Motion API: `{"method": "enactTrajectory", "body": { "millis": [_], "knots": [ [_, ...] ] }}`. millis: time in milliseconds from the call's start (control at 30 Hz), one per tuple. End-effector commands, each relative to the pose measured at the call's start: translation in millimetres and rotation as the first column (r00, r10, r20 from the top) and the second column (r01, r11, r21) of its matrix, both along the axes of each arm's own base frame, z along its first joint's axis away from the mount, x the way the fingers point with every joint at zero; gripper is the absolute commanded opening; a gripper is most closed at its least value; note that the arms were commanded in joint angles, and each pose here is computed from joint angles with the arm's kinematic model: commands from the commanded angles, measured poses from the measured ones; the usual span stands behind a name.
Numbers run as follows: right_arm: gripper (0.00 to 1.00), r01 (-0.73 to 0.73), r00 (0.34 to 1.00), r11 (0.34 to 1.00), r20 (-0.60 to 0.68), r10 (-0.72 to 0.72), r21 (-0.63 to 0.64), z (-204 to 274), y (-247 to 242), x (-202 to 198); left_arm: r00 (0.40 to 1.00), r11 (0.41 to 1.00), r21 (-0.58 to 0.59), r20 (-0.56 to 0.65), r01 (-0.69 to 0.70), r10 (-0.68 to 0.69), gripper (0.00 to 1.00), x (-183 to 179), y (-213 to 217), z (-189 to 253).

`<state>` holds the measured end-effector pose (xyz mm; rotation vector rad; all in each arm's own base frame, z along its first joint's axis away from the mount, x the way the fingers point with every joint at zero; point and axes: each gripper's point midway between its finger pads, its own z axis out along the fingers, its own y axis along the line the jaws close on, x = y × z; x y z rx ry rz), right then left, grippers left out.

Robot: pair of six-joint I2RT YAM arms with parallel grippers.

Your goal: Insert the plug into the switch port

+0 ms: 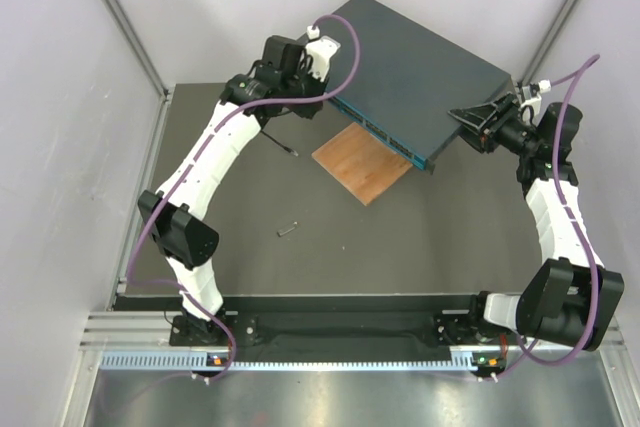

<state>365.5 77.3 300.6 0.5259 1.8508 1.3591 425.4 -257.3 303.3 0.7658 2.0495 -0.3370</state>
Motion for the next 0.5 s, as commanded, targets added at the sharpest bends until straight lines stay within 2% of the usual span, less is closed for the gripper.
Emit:
{"method": "enactTrajectory", "body": {
  "millis": [0, 100, 200, 267, 467],
  "knots": [
    [0.0, -0.016, 0.977, 0.981, 0.208, 0.057, -0.193, 9, 4, 13, 0.97, 0.974, -0.2, 0.237, 0.105, -0.056, 0.0, 32, -49, 63],
    [0.0, -0.016, 0.977, 0.981, 0.207, 0.057, -0.194, 9, 4, 13, 0.968, 0.967, -0.218, 0.241, 0.129, -0.074, 0.03, 31, -53, 65],
    [0.0, -0.015, 0.977, 0.981, 0.204, 0.056, -0.194, 8, 3, 14, 0.967, 0.966, -0.225, 0.243, 0.131, -0.074, 0.13, 33, -54, 65],
    [0.0, -0.016, 0.978, 0.981, 0.201, 0.055, -0.193, 8, 3, 13, 0.969, 0.967, -0.218, 0.236, 0.13, -0.077, 0.15, 31, -52, 64],
    [0.0, -0.005, 0.978, 0.981, 0.204, 0.046, -0.196, 11, 0, 13, 0.977, 0.979, -0.177, 0.202, 0.105, -0.069, 0.24, 16, -24, 59]
  ]
}}
